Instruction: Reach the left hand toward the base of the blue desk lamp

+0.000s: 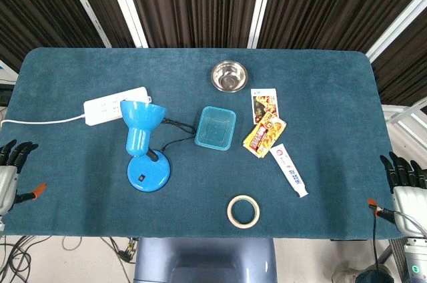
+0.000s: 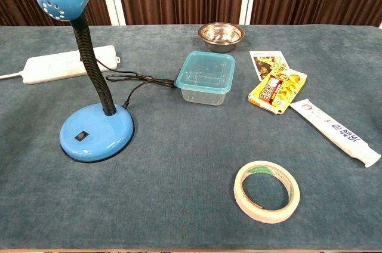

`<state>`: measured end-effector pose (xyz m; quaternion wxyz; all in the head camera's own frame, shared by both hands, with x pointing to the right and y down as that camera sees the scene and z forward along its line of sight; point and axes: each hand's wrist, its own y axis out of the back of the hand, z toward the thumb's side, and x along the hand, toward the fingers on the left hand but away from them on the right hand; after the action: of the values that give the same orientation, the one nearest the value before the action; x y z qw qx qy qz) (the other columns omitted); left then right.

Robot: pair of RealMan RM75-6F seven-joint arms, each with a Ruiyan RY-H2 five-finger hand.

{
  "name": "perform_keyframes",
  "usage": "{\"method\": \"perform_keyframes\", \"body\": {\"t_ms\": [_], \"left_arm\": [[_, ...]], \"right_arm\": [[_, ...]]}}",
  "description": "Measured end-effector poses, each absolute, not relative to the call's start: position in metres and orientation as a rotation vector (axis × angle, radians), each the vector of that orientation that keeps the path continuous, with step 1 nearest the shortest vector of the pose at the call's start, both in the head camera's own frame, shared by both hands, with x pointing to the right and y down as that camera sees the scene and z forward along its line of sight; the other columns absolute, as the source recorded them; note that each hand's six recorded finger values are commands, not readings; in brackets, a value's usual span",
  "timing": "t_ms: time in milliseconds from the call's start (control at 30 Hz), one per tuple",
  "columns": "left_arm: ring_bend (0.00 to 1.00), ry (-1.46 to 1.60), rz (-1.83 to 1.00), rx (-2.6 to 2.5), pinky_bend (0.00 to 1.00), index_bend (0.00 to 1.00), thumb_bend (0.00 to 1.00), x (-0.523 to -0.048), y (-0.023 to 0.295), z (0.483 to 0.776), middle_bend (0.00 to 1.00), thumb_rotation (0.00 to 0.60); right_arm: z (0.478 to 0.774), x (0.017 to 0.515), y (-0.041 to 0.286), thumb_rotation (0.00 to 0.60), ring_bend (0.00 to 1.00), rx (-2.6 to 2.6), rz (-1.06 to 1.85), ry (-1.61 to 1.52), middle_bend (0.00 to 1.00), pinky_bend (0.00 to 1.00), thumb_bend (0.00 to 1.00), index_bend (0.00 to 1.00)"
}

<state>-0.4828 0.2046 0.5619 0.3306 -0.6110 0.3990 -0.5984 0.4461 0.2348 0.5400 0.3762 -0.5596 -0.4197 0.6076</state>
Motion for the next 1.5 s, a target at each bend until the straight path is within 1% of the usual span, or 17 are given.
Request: {"method": "perform_keyframes", "body": {"t_ms": [33, 133, 200, 233, 300, 333, 367, 400, 500, 567, 667, 733, 1067, 1267, 1500], "left_arm": [[0.06, 1.039, -1.565, -1.602, 0.24, 0.15, 0.18, -0.482, 0.205, 0.562, 0.14, 0.6], [0.16, 1.023, -1.556, -1.616, 0.37, 0.15, 0.18, -0.478, 0.205, 0.564, 0.2, 0.6], [0.27, 1.003, -1.539, -1.632, 0.49, 0.15, 0.21, -0.473, 0.206, 0.565, 0.27, 0.6], [0.31, 0.993, -1.528, -1.642, 0.54, 0.16, 0.22, -0.47, 0.207, 0.565, 0.31, 0.6], [0.46, 0.965, -1.496, -1.68, 0.66, 0.18, 0.29, -0.462, 0.209, 0.567, 0.45, 0.6], [0.51, 0.951, -1.48, -1.701, 0.7, 0.2, 0.32, -0.457, 0.21, 0.568, 0.5, 0.6], [0.58, 0.93, -1.458, -1.731, 0.74, 0.22, 0.37, -0.451, 0.211, 0.571, 0.57, 0.6], [0.61, 0.914, -1.442, -1.755, 0.77, 0.23, 0.43, -0.446, 0.213, 0.573, 0.61, 0.6], [0.66, 0.87, -1.406, -1.836, 0.81, 0.23, 0.51, -0.43, 0.217, 0.585, 0.68, 0.6], [0.69, 0.823, -1.405, -1.889, 0.84, 0.23, 0.55, -0.42, 0.222, 0.596, 0.72, 0.6], [0.73, 0.729, -1.396, -1.96, 0.87, 0.24, 0.58, -0.403, 0.228, 0.614, 0.76, 0.6], [0.74, 0.693, -1.383, -1.987, 0.88, 0.24, 0.58, -0.391, 0.231, 0.623, 0.78, 0.6], [0.75, 0.534, -1.407, -2.063, 0.88, 0.23, 0.58, -0.351, 0.236, 0.672, 0.78, 0.6], [0.75, 0.516, -1.403, -2.071, 0.88, 0.21, 0.58, -0.342, 0.237, 0.681, 0.78, 0.6], [0.75, 0.496, -1.384, -2.069, 0.88, 0.2, 0.58, -0.333, 0.237, 0.685, 0.78, 0.6]], "right_arm": [[0.54, 0.446, 0.235, 0.6, 0.05, -1.43, 1.556, -1.074, 0.05, 0.0, 0.26, 0.03], [0.54, 0.447, 0.235, 0.6, 0.05, -1.426, 1.561, -1.071, 0.05, 0.0, 0.26, 0.03], [0.54, 0.447, 0.235, 0.6, 0.05, -1.422, 1.566, -1.071, 0.05, 0.0, 0.26, 0.03], [0.54, 0.448, 0.235, 0.6, 0.05, -1.42, 1.568, -1.072, 0.05, 0.0, 0.26, 0.03], [0.54, 0.448, 0.235, 0.6, 0.05, -1.416, 1.574, -1.072, 0.05, 0.0, 0.26, 0.03], [0.54, 0.449, 0.235, 0.6, 0.05, -1.414, 1.576, -1.072, 0.05, 0.0, 0.26, 0.03], [0.54, 0.449, 0.235, 0.6, 0.05, -1.412, 1.578, -1.072, 0.05, 0.0, 0.26, 0.03], [0.54, 0.449, 0.235, 0.6, 0.05, -1.409, 1.581, -1.072, 0.05, 0.0, 0.26, 0.03], [0.54, 0.45, 0.235, 0.6, 0.05, -1.397, 1.592, -1.073, 0.05, 0.0, 0.26, 0.03], [0.54, 0.45, 0.235, 0.6, 0.05, -1.395, 1.592, -1.074, 0.05, 0.0, 0.26, 0.03], [0.54, 0.45, 0.235, 0.6, 0.05, -1.394, 1.591, -1.071, 0.05, 0.0, 0.26, 0.03], [0.54, 0.45, 0.235, 0.6, 0.05, -1.396, 1.593, -1.069, 0.05, 0.0, 0.26, 0.03], [0.54, 0.452, 0.235, 0.6, 0.05, -1.391, 1.602, -1.074, 0.05, 0.0, 0.26, 0.03], [0.54, 0.452, 0.235, 0.6, 0.05, -1.391, 1.604, -1.074, 0.05, 0.0, 0.26, 0.03], [0.54, 0.452, 0.235, 0.6, 0.05, -1.393, 1.605, -1.076, 0.05, 0.0, 0.26, 0.03]]}}
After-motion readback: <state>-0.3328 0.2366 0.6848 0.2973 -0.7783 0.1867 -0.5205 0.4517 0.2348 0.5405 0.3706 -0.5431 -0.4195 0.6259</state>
